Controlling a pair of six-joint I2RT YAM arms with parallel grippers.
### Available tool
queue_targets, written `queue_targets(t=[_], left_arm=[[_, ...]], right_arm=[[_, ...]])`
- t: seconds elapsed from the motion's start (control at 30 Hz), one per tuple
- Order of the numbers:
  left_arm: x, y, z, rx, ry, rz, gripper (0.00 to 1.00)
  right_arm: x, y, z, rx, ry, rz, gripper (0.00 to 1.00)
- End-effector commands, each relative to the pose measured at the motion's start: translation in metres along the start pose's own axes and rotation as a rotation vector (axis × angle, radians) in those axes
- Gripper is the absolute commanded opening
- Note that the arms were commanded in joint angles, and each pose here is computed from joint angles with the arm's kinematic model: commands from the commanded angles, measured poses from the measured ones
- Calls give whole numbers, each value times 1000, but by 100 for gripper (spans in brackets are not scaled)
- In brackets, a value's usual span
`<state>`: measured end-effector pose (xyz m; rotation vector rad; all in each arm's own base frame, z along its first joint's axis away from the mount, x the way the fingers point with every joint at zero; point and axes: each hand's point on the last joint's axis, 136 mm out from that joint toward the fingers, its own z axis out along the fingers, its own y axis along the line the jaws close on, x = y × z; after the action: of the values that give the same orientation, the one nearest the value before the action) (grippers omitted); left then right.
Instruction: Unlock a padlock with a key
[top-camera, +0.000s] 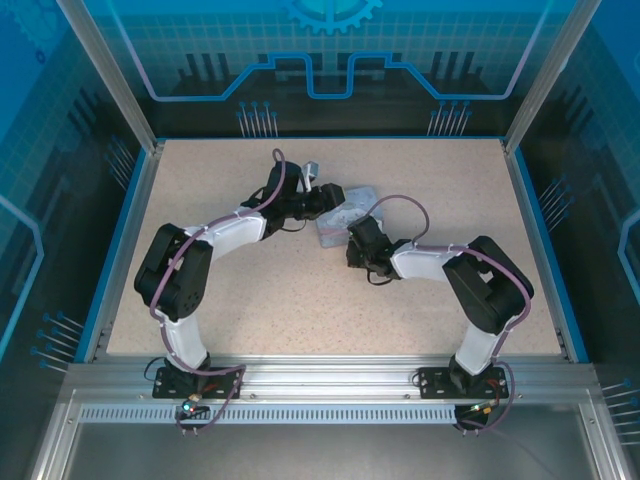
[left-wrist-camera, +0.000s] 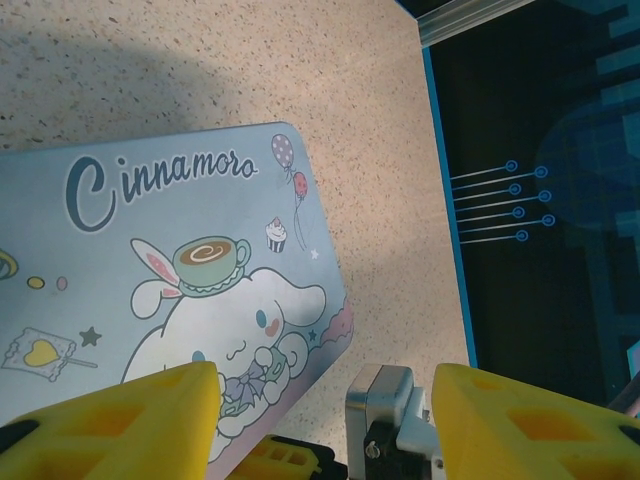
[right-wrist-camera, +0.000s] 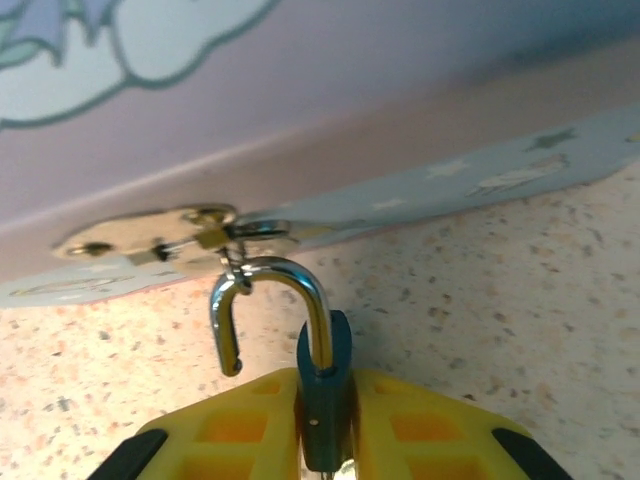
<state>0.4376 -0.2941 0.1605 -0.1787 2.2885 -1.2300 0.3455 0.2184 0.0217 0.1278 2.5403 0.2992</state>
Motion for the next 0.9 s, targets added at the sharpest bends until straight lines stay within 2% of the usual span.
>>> queue_targets(t=[0.0,0.13,0.27,0.4,0.6,0.87], left_arm=[[-11,-16,-3,8,-32,44,59],[-13,-23,-6,4,-41,69,59],[-13,-39,-2,33,-31,86,59],[-10,-45,11,42,-15,98,59],[2,-34,33,50,38,50,58],[28,-13,44,22,92,20,57]], right_arm=[[17,-24,-4,126,47,-50,21],[14,-29,-7,149,32,-116,18],[8,-23,-9,58,-21,-135,0],[5,-23,-11,9,-34,-109,0],[6,-24,-9,-59,-37,-40,0],[4,-35,-7,-81,-42,29,0]])
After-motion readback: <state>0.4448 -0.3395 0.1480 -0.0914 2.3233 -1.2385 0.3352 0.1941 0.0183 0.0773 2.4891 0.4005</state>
